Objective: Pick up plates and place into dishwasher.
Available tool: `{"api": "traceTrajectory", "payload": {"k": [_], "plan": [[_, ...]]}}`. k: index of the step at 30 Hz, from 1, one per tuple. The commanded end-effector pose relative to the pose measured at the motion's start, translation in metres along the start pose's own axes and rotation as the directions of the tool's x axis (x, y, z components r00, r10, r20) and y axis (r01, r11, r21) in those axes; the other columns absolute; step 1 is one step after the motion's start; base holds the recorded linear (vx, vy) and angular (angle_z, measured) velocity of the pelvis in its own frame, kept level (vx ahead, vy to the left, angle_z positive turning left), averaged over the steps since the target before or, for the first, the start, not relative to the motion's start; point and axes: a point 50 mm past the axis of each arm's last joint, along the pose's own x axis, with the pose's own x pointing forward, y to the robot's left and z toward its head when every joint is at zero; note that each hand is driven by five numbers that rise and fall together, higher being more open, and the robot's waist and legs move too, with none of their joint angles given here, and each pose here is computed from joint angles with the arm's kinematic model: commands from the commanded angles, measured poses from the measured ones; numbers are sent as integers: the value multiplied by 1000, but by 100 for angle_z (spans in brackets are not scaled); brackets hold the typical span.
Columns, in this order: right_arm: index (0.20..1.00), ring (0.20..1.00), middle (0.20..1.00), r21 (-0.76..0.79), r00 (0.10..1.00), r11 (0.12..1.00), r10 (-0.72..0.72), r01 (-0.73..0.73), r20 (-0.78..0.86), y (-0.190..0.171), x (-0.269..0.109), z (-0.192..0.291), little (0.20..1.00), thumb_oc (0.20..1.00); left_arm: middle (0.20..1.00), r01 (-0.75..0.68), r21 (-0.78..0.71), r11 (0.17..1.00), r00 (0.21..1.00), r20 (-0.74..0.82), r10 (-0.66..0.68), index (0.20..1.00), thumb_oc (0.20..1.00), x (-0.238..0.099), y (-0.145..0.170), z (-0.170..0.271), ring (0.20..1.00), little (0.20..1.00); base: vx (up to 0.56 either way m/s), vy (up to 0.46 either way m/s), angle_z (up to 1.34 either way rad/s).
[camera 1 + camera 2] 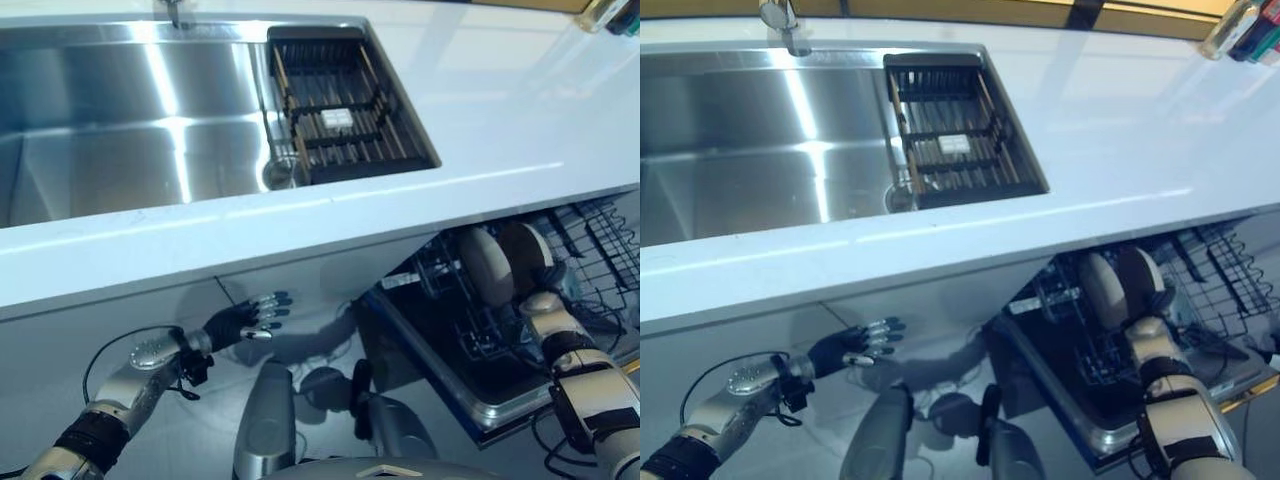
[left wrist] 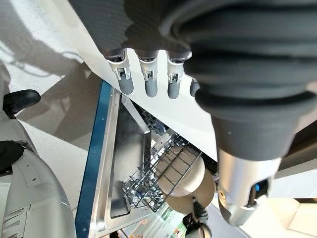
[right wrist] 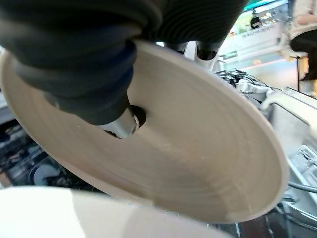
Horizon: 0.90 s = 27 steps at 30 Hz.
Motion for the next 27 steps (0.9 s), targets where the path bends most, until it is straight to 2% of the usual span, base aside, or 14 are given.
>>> {"api": "traceTrajectory", "payload": {"k": [1, 8, 16, 20, 27], "plan": [[200, 200, 200, -57, 985, 983, -173, 174, 16, -52, 22, 8, 200, 200, 1000, 75, 29, 997, 986, 149, -78, 1000, 1000, 11, -14, 25, 1000, 1000, -67, -10, 3], [200, 200, 200, 122, 967, 963, -248, 240, 55, -68, 26, 32, 200, 200, 1000, 92, 21, 996, 977, 191, -94, 1000, 1000, 16, -19, 31, 1000, 1000, -39, 32, -2], [200, 200, 200, 40, 936, 941, -337, 335, 103, -96, 31, 30, 200, 200, 1000, 136, -27, 990, 967, 220, -126, 1000, 1000, 26, -36, 25, 1000, 1000, 29, 66, -2], [200, 200, 200, 14, 905, 918, -394, 397, 160, -118, 35, 44, 200, 200, 1000, 145, -35, 989, 963, 234, -133, 1000, 1000, 26, -37, 27, 1000, 1000, -26, 3, -7], [200, 200, 200, 54, 877, 893, -448, 446, 173, -138, 36, 50, 200, 200, 1000, 151, -46, 987, 960, 245, -135, 1000, 1000, 27, -41, 23, 1000, 1000, -24, -7, -3]]}}
